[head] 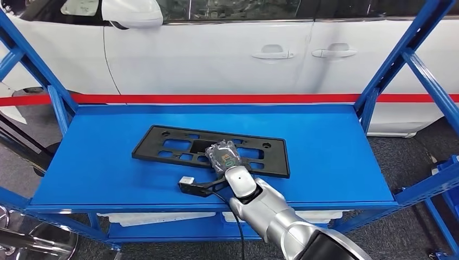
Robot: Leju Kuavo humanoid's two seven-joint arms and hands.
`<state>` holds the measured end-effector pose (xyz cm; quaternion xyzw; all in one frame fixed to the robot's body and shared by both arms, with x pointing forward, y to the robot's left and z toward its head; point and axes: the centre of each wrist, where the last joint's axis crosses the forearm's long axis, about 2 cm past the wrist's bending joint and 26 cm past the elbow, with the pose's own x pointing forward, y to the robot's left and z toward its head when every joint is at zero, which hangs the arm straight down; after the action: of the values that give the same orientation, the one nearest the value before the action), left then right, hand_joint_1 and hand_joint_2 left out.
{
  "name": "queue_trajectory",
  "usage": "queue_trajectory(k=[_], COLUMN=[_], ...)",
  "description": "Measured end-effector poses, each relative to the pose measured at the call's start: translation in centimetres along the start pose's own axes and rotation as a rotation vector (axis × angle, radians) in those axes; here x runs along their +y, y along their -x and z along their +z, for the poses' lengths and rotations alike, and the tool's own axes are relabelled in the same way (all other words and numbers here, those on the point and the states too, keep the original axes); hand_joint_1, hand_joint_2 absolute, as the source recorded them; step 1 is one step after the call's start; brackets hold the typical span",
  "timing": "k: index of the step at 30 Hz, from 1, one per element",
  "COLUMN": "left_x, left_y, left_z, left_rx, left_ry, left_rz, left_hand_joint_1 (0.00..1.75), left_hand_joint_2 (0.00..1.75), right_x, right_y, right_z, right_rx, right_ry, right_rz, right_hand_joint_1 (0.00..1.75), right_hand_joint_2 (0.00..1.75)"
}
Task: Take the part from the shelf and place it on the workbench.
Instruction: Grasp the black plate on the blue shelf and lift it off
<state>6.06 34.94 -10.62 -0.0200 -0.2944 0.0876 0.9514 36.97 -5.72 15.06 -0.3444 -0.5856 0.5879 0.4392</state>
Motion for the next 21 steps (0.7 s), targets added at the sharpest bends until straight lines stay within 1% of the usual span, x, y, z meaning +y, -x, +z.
queue_trajectory(k=[1,3,5,9,12,14,17,19,21], left_x=[0.1,0.2,0.4,0.5,0.5,0.6,0.8,0.8,0.9], left_y=[0.0,0.1,0.3,0.7,1.1,1.4,1.9,2.1,2.2], left_z=[0.0,0.1,0.2,0.4,0.6,0.8,1.1,1.2,1.3], left_rx=[-0.005,-0.012,-0.012,-0.010,-0.022,-0.030,-0.048,-0.069,-0.093], left_ry=[0.004,0.007,0.006,0.000,-0.009,-0.017,-0.016,-0.012,-0.011], left_rz=[0.002,0.004,0.006,0.020,0.039,0.053,0.093,0.130,0.165], left_hand_joint_1=[0.00,0.00,0.00,0.00,0.00,0.00,0.00,0.00,0.00], left_hand_joint_2=[0.00,0.87,1.75,1.75,1.75,1.75,1.75,1.75,1.75], right_x=[-0.2,-0.5,-0.6,-1.3,-2.2,-2.9,-4.2,-4.9,-5.3], right_y=[0.5,1.4,2.0,2.7,3.1,3.5,4.4,4.9,5.7], right_z=[-0.1,-0.3,-0.4,-0.7,-0.6,-0.1,1.6,3.5,5.9], right_rx=[0.005,0.019,0.032,0.018,-0.046,-0.136,-0.287,-0.381,-0.486], right_ry=[-0.009,-0.022,-0.026,0.002,0.099,0.218,0.417,0.532,0.614], right_rz=[-0.043,-0.106,-0.135,-0.217,-0.335,-0.470,-0.743,-0.923,-1.059], right_hand_joint_1=[1.75,1.75,1.75,1.75,1.75,1.75,1.75,1.75,1.75], right_hand_joint_2=[1.75,1.75,1.75,1.75,1.75,1.75,1.75,1.75,1.75])
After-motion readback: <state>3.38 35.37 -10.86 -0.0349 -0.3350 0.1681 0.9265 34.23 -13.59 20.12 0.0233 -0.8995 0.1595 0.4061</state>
